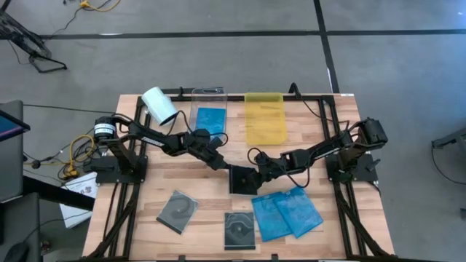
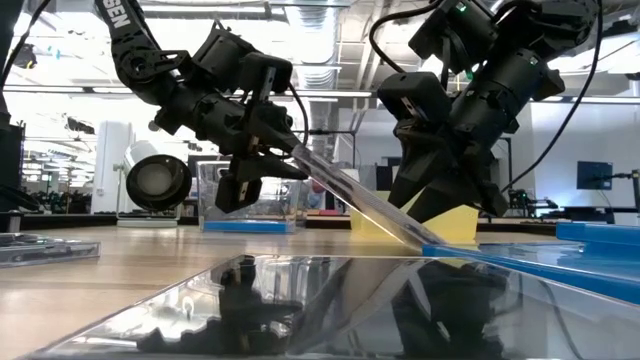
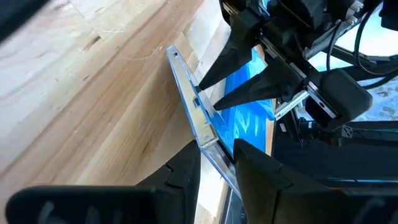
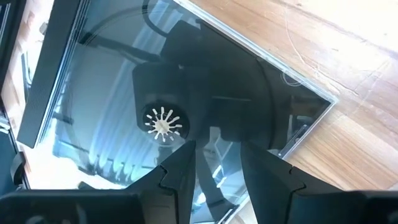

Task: Pick & place jewel cases by type
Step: Put the top right black CD case into the yellow bin

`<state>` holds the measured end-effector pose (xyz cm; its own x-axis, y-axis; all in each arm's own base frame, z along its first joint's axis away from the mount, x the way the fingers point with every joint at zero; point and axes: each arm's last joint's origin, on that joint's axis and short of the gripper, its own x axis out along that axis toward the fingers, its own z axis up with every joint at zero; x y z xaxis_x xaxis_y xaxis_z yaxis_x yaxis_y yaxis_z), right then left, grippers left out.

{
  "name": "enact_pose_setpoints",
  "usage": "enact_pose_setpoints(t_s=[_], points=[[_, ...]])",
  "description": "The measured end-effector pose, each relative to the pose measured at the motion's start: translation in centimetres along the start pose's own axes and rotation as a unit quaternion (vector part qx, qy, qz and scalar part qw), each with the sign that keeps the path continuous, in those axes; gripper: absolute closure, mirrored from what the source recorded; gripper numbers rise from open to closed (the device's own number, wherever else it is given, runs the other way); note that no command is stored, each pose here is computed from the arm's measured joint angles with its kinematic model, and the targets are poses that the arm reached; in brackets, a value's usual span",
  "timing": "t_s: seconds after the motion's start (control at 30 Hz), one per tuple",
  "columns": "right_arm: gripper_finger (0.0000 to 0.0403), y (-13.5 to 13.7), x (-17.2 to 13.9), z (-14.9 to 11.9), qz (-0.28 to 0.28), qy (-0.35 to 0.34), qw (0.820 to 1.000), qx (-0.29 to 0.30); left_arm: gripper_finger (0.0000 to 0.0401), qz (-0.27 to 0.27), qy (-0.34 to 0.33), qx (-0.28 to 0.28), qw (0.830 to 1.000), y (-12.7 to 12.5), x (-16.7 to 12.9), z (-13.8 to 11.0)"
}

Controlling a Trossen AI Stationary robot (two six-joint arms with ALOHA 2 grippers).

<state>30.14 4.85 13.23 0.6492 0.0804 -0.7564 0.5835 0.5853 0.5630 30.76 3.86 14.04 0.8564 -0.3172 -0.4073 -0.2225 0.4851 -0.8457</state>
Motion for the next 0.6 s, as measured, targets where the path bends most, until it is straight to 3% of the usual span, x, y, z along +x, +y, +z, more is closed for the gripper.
enact_pose_setpoints(t_s=[0.6], points=[[0.0282, 1.2, -1.1, 0.7, 0.035, -0.021, 0.999, -0.022, 0.0313, 0.024, -0.009, 0.002, 1.000, 0.3, 0.0, -0.1]])
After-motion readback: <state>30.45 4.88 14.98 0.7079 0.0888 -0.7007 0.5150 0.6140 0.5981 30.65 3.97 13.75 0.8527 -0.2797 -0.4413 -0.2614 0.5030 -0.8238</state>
